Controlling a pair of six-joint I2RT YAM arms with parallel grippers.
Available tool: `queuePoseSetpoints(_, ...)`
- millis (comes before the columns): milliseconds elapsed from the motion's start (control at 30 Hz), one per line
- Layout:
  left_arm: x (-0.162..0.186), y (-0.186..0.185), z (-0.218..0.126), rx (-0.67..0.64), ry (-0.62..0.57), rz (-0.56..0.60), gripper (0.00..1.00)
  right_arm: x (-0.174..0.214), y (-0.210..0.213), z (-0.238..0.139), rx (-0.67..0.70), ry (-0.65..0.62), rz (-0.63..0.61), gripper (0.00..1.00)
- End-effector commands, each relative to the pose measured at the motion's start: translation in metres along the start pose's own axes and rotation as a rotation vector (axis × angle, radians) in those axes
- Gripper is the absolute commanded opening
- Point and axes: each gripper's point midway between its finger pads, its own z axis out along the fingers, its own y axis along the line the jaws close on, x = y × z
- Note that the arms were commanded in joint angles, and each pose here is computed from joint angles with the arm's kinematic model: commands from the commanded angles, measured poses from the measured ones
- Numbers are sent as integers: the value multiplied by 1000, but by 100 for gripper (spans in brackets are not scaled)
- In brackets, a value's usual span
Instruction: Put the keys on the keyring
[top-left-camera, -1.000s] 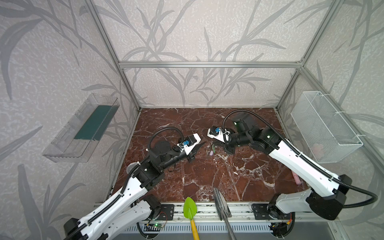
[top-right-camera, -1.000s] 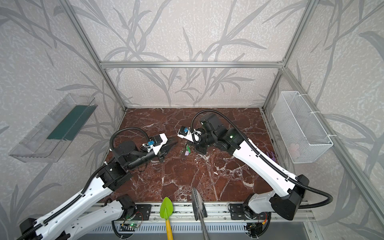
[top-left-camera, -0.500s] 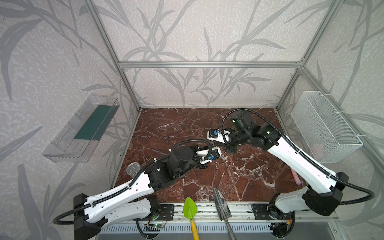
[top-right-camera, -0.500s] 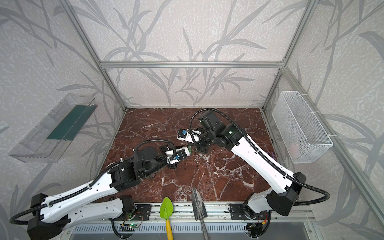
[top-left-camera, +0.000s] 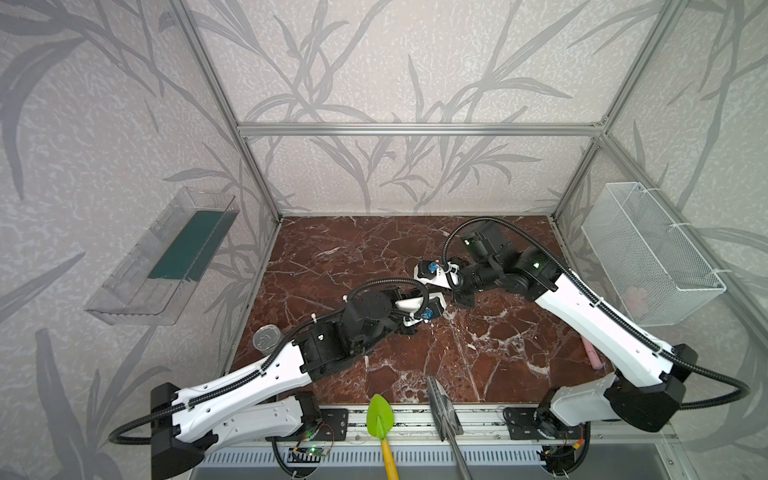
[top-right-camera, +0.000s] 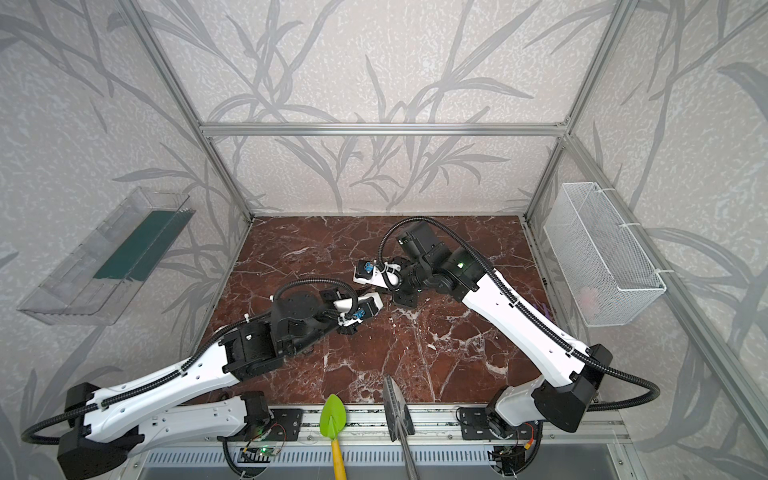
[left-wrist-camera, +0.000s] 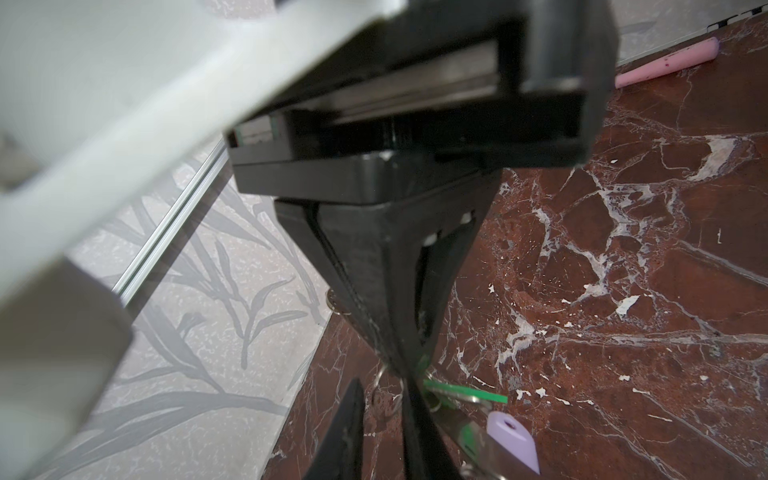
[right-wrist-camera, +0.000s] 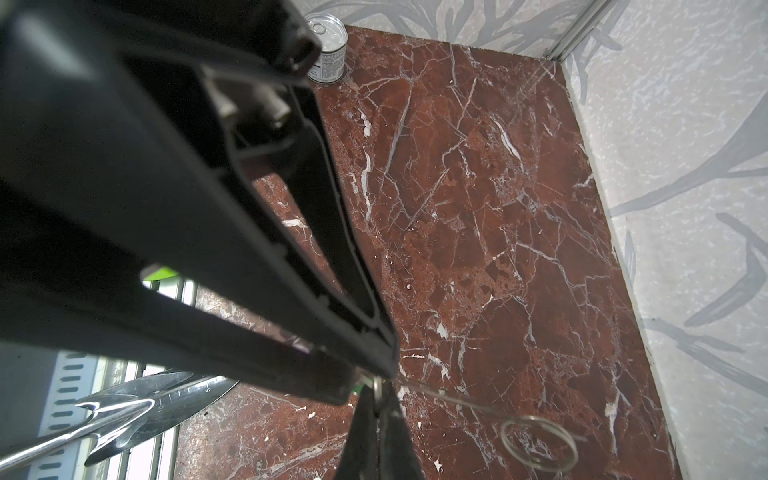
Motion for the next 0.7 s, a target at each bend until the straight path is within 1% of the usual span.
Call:
queuePoseSetpoints(0, -6, 7, 0, -13, 2, 27, 19, -10, 6, -13, -13, -50, -32, 0)
queuePoseSetpoints(133, -5, 8, 1, -24, 10, 29, 17, -10, 8, -13, -17, -55, -36, 0)
queuePoseSetpoints(467, -1, 8, 2, -26, 32, 31, 17, -14, 12, -18, -29, -83, -48, 0)
queuePoseSetpoints(667, -2, 6, 2, -17, 23, 33, 12, -15, 14, -18, -38, -87, -50, 0)
